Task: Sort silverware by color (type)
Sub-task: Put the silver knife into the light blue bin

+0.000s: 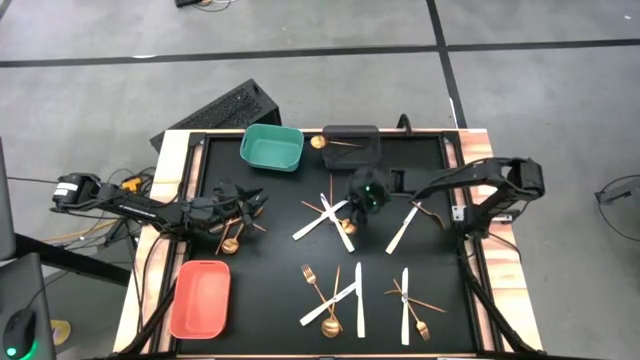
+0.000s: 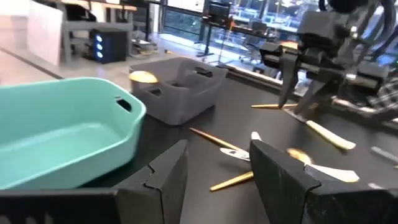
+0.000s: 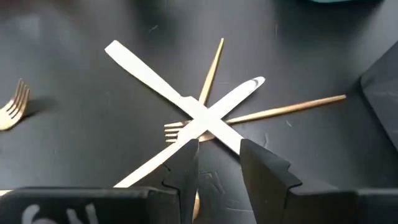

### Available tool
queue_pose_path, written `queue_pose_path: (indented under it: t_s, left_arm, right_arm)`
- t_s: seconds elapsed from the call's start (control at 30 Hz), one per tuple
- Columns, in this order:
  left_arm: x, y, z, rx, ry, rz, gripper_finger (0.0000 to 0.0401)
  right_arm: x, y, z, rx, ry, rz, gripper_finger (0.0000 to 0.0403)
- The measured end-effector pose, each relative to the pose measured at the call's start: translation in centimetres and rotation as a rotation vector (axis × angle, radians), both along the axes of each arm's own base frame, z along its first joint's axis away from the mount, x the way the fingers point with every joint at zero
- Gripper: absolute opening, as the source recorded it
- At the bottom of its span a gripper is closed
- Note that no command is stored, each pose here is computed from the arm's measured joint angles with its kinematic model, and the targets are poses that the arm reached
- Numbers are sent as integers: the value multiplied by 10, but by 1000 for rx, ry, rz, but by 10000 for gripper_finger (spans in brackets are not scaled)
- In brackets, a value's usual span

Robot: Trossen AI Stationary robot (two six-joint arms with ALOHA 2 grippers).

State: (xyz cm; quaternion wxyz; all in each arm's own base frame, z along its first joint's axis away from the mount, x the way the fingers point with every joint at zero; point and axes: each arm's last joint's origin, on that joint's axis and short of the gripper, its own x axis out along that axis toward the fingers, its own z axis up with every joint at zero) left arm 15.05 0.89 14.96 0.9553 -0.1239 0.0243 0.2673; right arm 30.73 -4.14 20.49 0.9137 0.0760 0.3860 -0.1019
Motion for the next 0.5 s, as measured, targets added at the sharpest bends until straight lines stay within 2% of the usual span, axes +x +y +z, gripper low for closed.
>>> queue_pose_path:
  t_s: [0.07, 0.17, 0.3, 0.4, 0.5]
  left_arm:
    - [0, 0, 0, -34, -18, -8, 160]
    - [1, -2, 0, -47, -20, -81, 160]
    - [13, -2, 15, -29, -5, -60, 160]
    - [28, -3, 26, 3, 107, -54, 160]
    - [42, -3, 30, -18, 269, -20, 160]
  right_arm:
    - [1, 10, 1, -11, -11, -30, 145]
    - [3, 25, 1, 2, -19, -30, 145]
    - [6, 41, -2, 37, -168, 10, 145]
    - [3, 44, -10, 76, -249, 20, 145]
    - [-3, 43, -13, 103, -286, -13, 145]
